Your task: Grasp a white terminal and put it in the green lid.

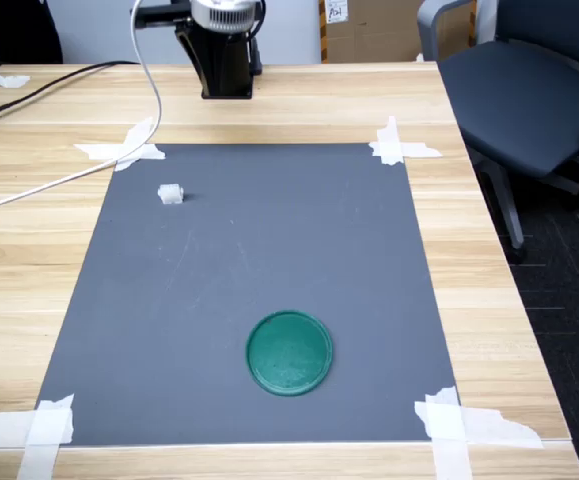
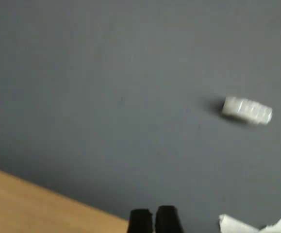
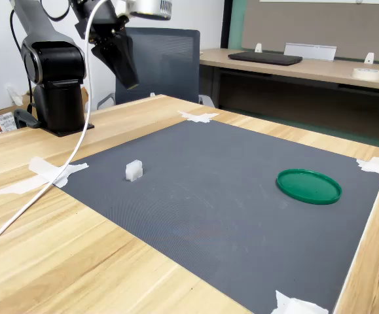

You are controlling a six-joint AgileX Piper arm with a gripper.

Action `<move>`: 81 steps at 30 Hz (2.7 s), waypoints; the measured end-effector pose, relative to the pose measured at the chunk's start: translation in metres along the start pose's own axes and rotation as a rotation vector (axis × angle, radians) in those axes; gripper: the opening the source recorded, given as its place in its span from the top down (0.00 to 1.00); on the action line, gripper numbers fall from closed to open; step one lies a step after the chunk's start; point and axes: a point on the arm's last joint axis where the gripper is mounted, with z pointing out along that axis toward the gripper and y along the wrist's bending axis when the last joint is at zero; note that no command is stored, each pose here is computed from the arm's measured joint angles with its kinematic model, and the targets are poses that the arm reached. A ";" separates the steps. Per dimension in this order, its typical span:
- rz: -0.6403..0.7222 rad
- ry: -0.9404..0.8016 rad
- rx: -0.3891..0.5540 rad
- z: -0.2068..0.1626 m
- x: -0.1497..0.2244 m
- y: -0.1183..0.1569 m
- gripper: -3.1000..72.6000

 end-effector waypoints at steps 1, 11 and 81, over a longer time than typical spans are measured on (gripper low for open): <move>-0.003 0.017 -0.010 0.000 -0.002 -0.002 0.98; -0.011 0.124 -0.063 -0.003 -0.029 -0.023 0.67; 0.003 0.246 -0.082 0.094 -0.021 -0.097 0.21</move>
